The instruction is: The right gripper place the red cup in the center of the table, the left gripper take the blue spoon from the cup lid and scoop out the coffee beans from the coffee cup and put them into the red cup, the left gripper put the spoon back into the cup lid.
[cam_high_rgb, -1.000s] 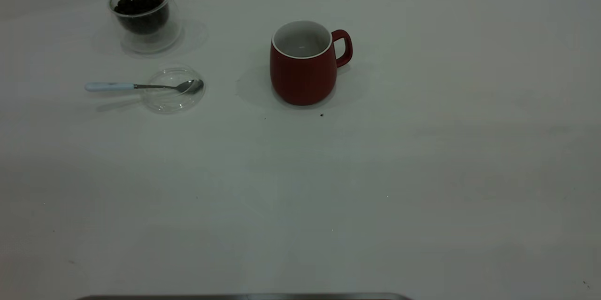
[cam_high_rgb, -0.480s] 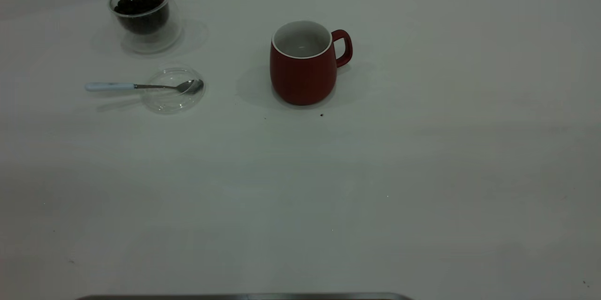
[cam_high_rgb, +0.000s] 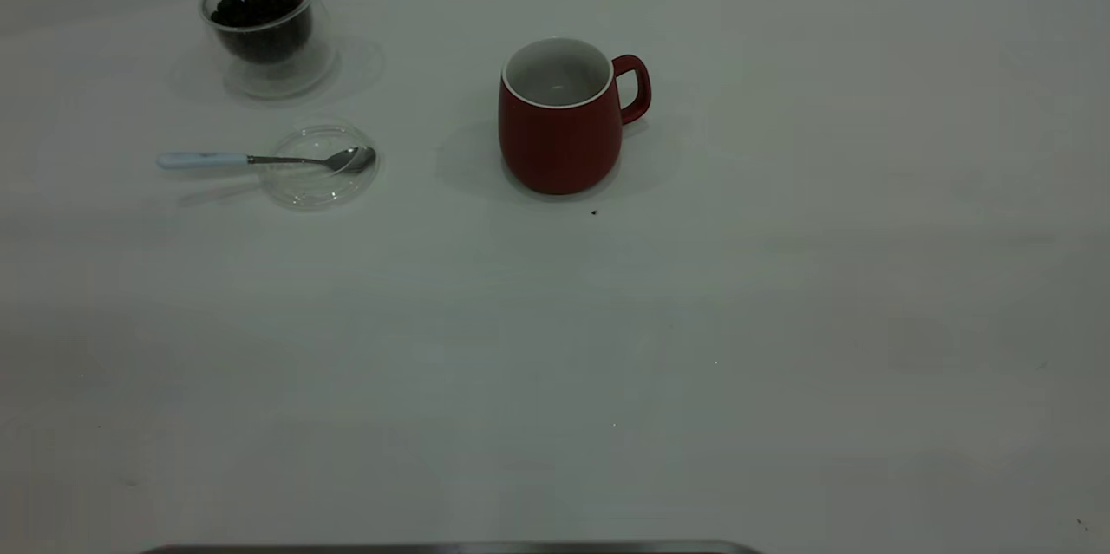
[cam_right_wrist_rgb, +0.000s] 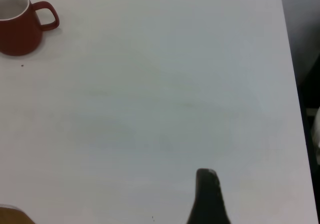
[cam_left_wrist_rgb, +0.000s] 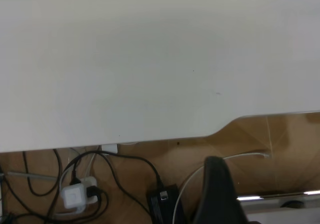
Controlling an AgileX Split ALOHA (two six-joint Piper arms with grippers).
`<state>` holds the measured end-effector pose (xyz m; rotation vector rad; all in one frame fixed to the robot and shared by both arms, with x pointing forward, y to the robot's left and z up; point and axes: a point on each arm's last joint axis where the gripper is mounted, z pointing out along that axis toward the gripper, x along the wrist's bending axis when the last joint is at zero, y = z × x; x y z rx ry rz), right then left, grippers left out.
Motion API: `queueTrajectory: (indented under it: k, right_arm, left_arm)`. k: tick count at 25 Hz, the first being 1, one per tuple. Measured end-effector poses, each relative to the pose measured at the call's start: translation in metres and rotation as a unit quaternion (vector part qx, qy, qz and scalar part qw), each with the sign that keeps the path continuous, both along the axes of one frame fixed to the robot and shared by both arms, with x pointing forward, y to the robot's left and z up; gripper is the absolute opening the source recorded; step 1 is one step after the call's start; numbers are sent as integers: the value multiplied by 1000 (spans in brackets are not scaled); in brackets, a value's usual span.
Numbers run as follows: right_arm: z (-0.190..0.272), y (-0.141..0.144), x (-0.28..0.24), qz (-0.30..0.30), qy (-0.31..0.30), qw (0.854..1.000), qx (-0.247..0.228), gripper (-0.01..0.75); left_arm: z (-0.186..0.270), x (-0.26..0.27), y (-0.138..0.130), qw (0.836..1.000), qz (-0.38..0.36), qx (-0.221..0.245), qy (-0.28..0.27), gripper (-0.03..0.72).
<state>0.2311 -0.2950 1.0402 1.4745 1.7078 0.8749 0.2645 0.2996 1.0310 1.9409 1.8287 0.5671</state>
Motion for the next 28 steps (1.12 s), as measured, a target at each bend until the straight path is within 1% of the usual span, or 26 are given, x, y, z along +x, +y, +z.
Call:
queueTrajectory:
  k: [3,10,14,18,28]
  right_arm:
    - [0,0,0,0,0,1000,0,590]
    - [0,0,0,0,0,1000,0,590]
    - [0,0,0,0,0,1000,0,590]
    - [0,0,0,0,0,1000,0,590]
    - [0,0,0,0,0,1000,0,590]
  left_arm:
    - [1,-3,0,1000,0,0,-13,561]
    - [2,-28,0,995,1,1,-104,561]
    - [2,-38,2,991,11,3,-135,561]
    - [1,-42,2,989,22,-3,-149,561]
    - [1,-42,2,988,23,-4,-150,561]
